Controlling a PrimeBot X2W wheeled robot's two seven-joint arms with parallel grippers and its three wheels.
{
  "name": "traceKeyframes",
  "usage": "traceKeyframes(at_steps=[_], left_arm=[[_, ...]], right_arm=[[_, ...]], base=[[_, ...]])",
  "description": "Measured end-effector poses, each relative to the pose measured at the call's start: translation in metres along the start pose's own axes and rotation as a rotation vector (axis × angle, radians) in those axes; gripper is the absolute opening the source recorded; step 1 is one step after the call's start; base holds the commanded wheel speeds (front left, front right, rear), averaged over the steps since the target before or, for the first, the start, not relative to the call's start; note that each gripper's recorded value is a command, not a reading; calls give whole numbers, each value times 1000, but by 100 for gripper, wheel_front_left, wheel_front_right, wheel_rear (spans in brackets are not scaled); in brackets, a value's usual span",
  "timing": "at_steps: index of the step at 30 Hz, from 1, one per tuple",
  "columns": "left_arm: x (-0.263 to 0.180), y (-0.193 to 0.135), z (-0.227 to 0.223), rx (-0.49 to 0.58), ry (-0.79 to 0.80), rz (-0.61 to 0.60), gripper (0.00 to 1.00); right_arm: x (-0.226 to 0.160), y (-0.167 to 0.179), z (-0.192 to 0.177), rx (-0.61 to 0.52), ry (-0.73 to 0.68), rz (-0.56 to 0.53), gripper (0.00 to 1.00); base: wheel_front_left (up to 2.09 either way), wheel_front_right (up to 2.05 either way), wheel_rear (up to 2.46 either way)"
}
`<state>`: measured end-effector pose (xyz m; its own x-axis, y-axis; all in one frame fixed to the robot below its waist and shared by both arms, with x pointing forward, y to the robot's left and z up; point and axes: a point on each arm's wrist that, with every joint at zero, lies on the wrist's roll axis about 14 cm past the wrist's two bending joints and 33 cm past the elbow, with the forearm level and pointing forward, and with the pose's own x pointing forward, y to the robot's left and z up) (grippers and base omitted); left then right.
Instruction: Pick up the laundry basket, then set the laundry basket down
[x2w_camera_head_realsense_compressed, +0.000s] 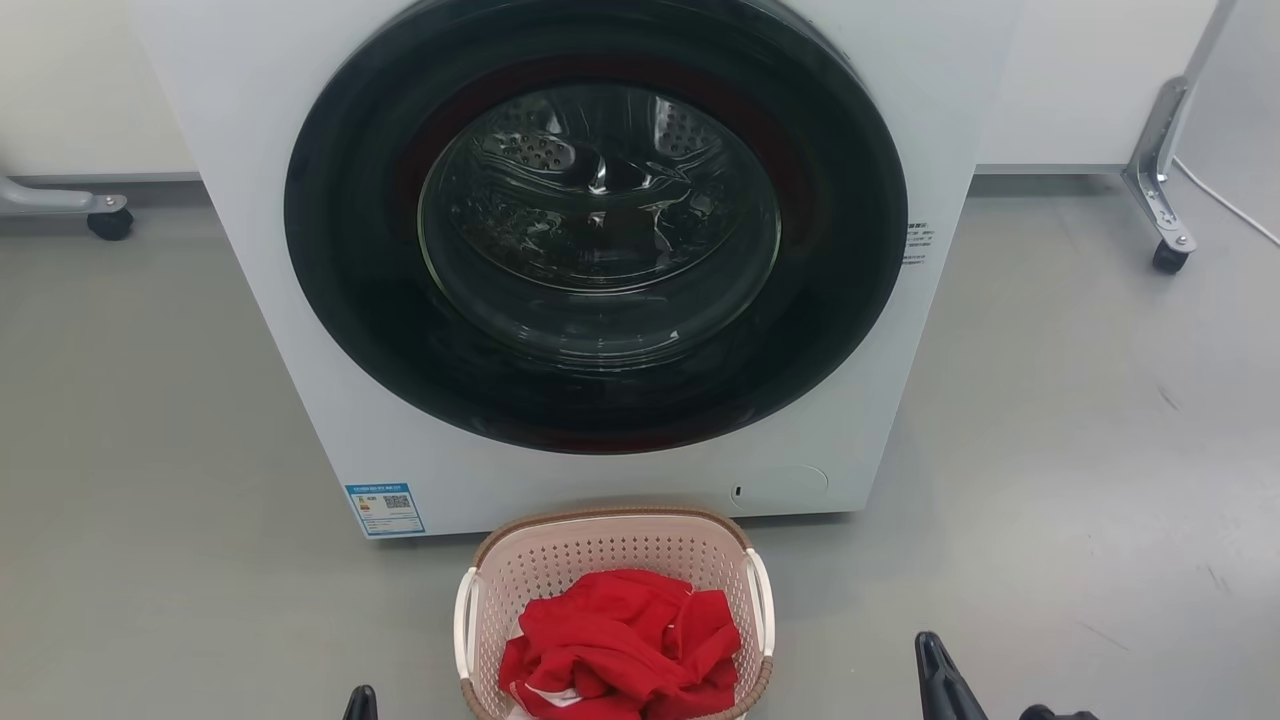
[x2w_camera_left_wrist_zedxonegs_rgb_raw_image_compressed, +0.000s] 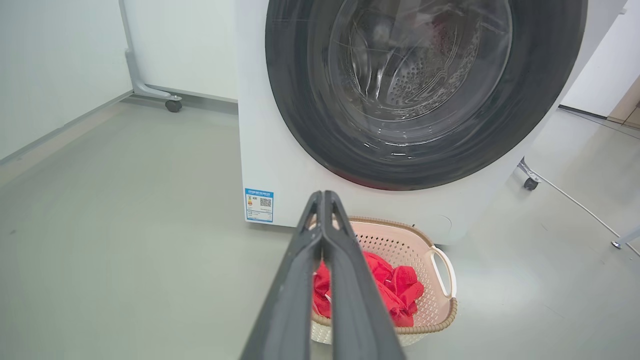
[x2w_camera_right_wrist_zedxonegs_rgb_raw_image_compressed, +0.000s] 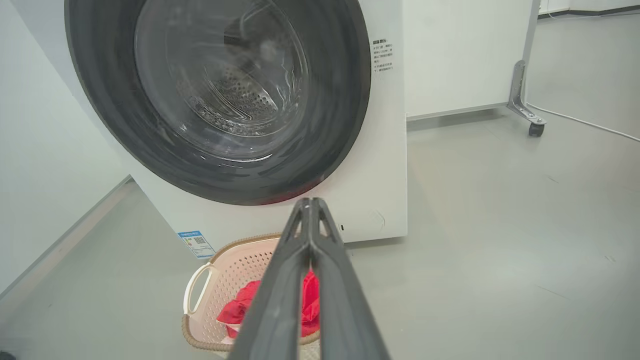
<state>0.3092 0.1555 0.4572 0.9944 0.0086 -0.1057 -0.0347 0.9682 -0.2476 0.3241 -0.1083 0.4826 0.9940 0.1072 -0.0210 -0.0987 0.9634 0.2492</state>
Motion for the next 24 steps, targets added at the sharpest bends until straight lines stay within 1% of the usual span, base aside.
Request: traceKeyframes(at_steps=[5, 9, 15, 16, 24], left_arm=[[0, 1, -3, -17, 17, 6, 0], [1, 6, -6, -68, 38, 24, 0], [2, 12, -11, -144, 67, 47, 0], [3, 14, -11, -179, 73, 53, 0], [8, 18, -12, -277, 93, 67, 0]], right_arm=[[-1, -5, -5, 18, 23, -15, 0], [1, -11, -6, 63, 33, -34, 0], [2, -20, -9, 150, 60, -65, 0], [3, -23, -10, 180, 68, -75, 0], [8, -33, -11, 287, 87, -106, 0]], base=[[0, 0, 0], [0, 0, 0], [0, 0, 0], [0, 0, 0], [0, 0, 0]])
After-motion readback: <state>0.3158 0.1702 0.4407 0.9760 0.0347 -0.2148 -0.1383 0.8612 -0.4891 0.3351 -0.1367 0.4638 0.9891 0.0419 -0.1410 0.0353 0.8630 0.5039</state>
